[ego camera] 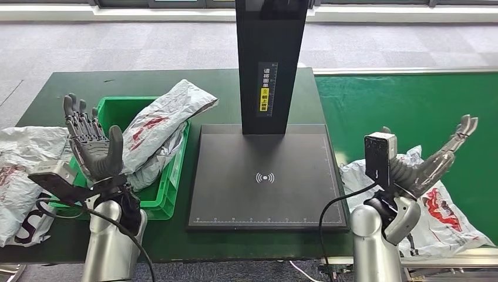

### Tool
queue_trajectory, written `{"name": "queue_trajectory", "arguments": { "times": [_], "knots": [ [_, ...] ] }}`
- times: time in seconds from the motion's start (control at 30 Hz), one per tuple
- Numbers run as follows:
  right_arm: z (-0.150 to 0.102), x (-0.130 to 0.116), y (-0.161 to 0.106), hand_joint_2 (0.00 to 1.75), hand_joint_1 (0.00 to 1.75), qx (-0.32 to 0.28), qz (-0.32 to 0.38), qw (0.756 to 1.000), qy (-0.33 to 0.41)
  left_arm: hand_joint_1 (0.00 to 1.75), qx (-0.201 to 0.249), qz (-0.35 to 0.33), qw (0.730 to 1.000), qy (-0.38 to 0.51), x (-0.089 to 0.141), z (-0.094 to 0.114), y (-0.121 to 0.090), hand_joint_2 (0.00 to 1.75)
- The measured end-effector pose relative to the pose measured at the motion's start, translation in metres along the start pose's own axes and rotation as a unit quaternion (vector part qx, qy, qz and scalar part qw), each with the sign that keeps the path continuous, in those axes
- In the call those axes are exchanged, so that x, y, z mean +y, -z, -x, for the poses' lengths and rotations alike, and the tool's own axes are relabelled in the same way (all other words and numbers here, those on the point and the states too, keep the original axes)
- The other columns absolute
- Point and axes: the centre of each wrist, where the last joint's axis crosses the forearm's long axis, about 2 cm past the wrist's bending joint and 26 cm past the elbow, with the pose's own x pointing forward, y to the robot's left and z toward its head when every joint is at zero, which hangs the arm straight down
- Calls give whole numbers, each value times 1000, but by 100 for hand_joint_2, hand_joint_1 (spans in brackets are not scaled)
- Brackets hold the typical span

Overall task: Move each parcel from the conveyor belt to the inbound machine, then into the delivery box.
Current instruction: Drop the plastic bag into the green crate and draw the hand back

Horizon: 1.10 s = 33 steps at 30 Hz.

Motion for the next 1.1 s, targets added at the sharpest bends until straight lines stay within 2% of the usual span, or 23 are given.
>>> {"name": "queue_trajectory", "arguments": {
  "times": [0.1,0.17,0.33,0.57,0.93,1.1],
  "knots": [
    [9,7,0,175,0,18,-23,999,-17,0,-7,16,1000,-21,-3,-6,-3,175],
    [16,12,1,175,0,51,-52,996,-45,0,-9,35,998,-58,-4,-11,-6,175],
    [55,23,0,175,0,137,-118,976,-119,0,-20,82,987,-136,-5,-30,-21,175],
    [99,39,-12,175,0,243,-250,919,-186,0,-31,108,980,-163,-4,-45,-24,175],
    [130,46,-29,175,0,341,-338,844,-240,0,-19,131,975,-177,-8,-43,-21,175],
    [141,46,-39,175,0,367,-379,811,-254,0,-14,138,974,-179,-11,-40,-21,175]
  ]
}}
